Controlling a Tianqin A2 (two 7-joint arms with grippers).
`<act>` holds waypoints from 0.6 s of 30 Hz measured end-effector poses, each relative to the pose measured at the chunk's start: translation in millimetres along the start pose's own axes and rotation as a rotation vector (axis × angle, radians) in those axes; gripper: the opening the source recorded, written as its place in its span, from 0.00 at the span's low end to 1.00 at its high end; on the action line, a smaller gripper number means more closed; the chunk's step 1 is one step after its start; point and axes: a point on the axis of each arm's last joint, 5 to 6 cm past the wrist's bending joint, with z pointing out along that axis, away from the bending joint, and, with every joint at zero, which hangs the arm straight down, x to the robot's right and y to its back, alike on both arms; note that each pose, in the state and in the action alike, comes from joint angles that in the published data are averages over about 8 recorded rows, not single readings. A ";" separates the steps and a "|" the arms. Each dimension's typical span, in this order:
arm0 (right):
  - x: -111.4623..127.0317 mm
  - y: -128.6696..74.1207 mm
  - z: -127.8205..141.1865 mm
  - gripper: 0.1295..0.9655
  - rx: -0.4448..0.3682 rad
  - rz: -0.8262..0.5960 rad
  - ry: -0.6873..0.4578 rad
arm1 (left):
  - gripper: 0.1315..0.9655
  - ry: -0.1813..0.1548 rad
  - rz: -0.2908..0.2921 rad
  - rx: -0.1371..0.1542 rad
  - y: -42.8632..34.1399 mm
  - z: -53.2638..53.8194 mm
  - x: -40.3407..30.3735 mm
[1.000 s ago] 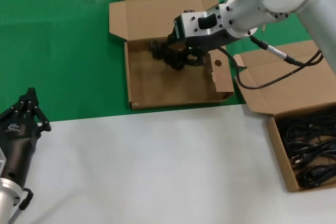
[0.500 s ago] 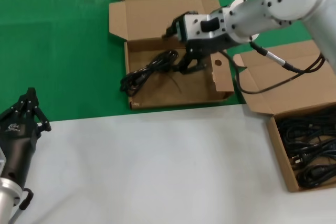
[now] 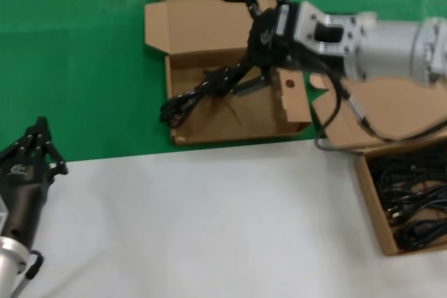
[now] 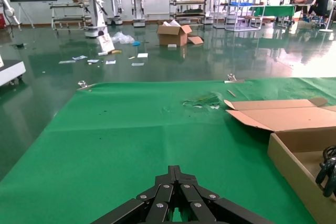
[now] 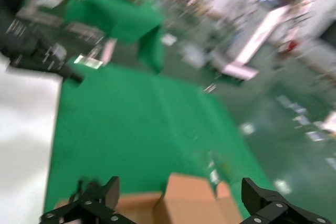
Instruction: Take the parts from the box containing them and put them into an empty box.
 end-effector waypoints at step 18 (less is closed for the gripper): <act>-82.5 43.7 -17.4 0.96 0.178 0.290 0.304 | 0.01 0.000 0.000 0.000 0.0 0.0 0.0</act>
